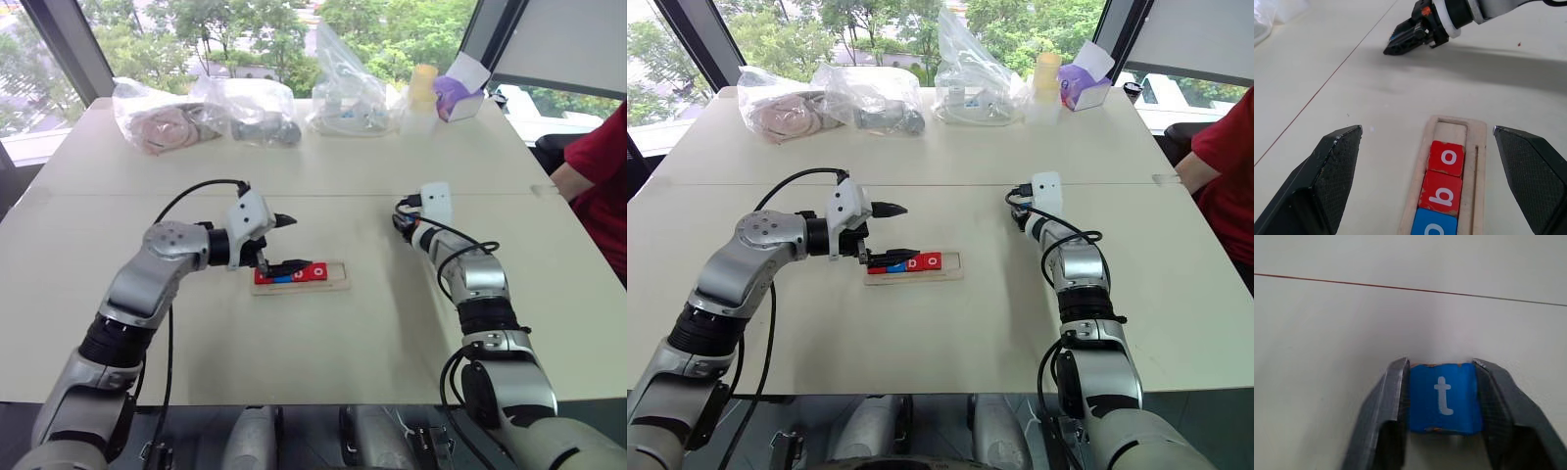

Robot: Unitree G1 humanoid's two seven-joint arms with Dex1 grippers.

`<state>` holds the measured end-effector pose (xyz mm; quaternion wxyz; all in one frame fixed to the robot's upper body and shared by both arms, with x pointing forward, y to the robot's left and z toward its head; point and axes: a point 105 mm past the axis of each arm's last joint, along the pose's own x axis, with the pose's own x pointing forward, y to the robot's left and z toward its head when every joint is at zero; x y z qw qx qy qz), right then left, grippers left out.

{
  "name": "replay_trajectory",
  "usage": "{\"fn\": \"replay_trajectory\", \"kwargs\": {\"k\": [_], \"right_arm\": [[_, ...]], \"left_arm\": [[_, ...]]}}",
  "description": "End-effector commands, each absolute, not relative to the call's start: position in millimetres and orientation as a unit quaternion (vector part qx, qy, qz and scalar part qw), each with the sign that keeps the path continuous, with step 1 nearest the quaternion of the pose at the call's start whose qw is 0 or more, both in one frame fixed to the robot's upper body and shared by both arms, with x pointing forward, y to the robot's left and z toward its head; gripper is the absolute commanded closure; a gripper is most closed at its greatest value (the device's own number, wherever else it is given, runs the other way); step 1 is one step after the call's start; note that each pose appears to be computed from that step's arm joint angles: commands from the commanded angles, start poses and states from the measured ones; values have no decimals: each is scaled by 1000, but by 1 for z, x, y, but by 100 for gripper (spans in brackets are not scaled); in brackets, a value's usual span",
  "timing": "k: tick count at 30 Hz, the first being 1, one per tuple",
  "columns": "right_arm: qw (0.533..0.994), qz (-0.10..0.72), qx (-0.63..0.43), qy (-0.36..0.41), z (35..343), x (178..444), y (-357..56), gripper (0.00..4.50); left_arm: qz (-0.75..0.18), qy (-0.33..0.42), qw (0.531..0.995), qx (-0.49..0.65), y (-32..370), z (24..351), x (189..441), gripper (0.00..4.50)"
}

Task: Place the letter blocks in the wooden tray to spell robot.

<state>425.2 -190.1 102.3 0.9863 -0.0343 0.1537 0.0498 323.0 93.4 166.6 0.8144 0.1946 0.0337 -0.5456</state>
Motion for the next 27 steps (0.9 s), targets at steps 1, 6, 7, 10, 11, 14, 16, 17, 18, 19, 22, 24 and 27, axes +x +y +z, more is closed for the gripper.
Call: {"fn": "replay_trajectory", "kwargs": {"k": [1, 6, 7, 10, 11, 14, 16, 17, 18, 19, 22, 24, 27], "right_arm": [[983, 41, -43, 172, 92, 420, -188, 325], [991, 4, -21, 134, 117, 400, -185, 325], [991, -1, -16, 132, 120, 394, -184, 325], [990, -18, 7, 139, 122, 372, -180, 325], [988, -23, 34, 152, 118, 360, -175, 325], [979, -35, 82, 185, 110, 330, -160, 325], [977, -47, 88, 191, 110, 323, -158, 325], [975, -55, 89, 194, 110, 321, -158, 325], [974, -61, 90, 197, 109, 320, -159, 325], [973, -64, 92, 203, 106, 318, -157, 325], [968, -66, 99, 220, 97, 315, -153, 275], [967, -68, 103, 225, 93, 315, -154, 184], [971, -60, 110, 205, 102, 319, -159, 31]], "left_arm": [[-548, 5, 812, 200, 90, 181, 319, 0], [-562, -6, 801, 206, 82, 186, 314, 0], [-564, -6, 799, 207, 81, 186, 313, 0], [-575, -6, 790, 213, 76, 185, 306, 0], [-587, -6, 782, 211, 73, 186, 300, 0], [-616, 2, 756, 220, 64, 181, 285, 0], [-625, 11, 746, 231, 63, 176, 280, 0], [-629, 16, 741, 235, 64, 174, 279, 0], [-633, 19, 737, 238, 64, 171, 278, 0], [-637, 22, 733, 239, 63, 169, 278, 0], [-641, 22, 729, 238, 61, 166, 281, 0], [-641, 22, 730, 238, 61, 164, 283, 0], [-636, 26, 733, 241, 67, 161, 288, 0]]}}
